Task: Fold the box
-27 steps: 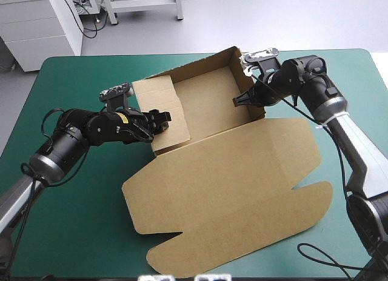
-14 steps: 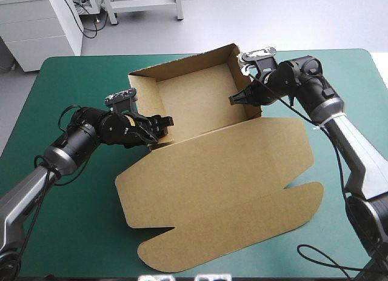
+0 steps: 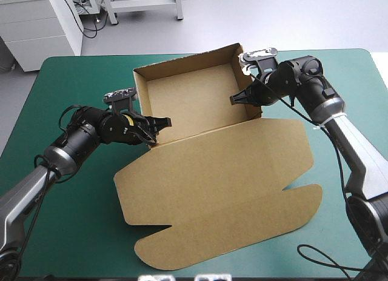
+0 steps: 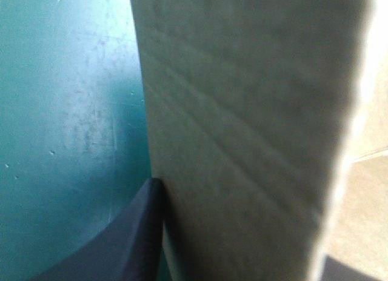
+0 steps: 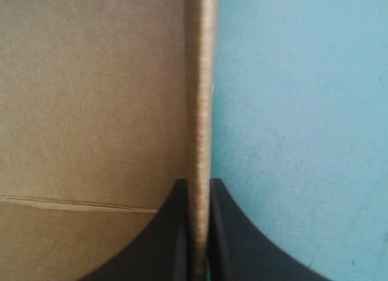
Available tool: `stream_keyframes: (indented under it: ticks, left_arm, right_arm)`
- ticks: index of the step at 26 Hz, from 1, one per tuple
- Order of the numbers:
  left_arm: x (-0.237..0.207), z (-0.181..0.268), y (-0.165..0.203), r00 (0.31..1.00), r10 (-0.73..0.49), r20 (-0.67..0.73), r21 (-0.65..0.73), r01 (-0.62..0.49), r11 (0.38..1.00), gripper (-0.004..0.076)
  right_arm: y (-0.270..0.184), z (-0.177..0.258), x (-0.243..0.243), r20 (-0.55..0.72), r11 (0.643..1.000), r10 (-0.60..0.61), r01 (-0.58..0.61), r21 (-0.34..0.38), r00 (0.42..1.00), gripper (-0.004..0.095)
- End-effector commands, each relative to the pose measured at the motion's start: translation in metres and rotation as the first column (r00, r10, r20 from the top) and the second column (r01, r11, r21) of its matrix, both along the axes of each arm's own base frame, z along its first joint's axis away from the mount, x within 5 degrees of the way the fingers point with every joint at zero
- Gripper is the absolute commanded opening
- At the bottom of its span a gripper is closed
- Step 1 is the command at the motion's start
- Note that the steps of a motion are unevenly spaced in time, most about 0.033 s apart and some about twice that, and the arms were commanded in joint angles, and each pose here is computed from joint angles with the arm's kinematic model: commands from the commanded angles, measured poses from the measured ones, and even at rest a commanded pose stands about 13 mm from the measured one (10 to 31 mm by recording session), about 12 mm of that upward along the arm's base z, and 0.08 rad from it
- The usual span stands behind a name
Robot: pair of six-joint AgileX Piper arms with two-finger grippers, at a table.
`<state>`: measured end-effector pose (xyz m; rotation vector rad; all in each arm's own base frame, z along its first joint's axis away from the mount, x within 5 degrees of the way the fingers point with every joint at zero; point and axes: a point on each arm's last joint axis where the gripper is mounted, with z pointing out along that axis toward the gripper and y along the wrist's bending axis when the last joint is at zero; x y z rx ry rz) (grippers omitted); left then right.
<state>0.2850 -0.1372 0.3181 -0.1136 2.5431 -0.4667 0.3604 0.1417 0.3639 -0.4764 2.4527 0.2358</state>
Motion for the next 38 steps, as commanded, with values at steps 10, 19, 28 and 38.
stream_keyframes:
  ticks: [10, 19, 28, 38]
  left_arm:
    - [0.01, 0.04, 0.006, 0.987, -0.057, 0.151, 0.163, 0.032, 0.986, -0.0008]
    - [0.058, 0.059, -0.006, 0.992, -0.059, 0.113, 0.305, 0.021, 0.952, -0.0008]
    - [0.107, -0.021, -0.016, 0.968, -0.051, -0.246, 0.443, 0.159, 0.882, -0.0008]
    - [0.112, -0.038, -0.025, 0.951, -0.075, -0.301, 0.393, 0.195, 0.899, -0.0008]
  right_arm:
    - [-0.01, 0.033, -0.004, 0.137, 0.992, -0.122, 0.114, 0.059, 0.983, -0.0015]
    - [-0.009, 0.002, 0.012, 0.039, 0.985, -0.169, 0.17, -0.007, 0.985, -0.0015]
    - [-0.004, -0.04, 0.027, -0.107, 0.978, -0.199, 0.191, -0.084, 0.974, -0.0016]
    - [-0.004, -0.041, 0.026, -0.127, 0.978, -0.201, 0.191, -0.088, 0.971, -0.0018]
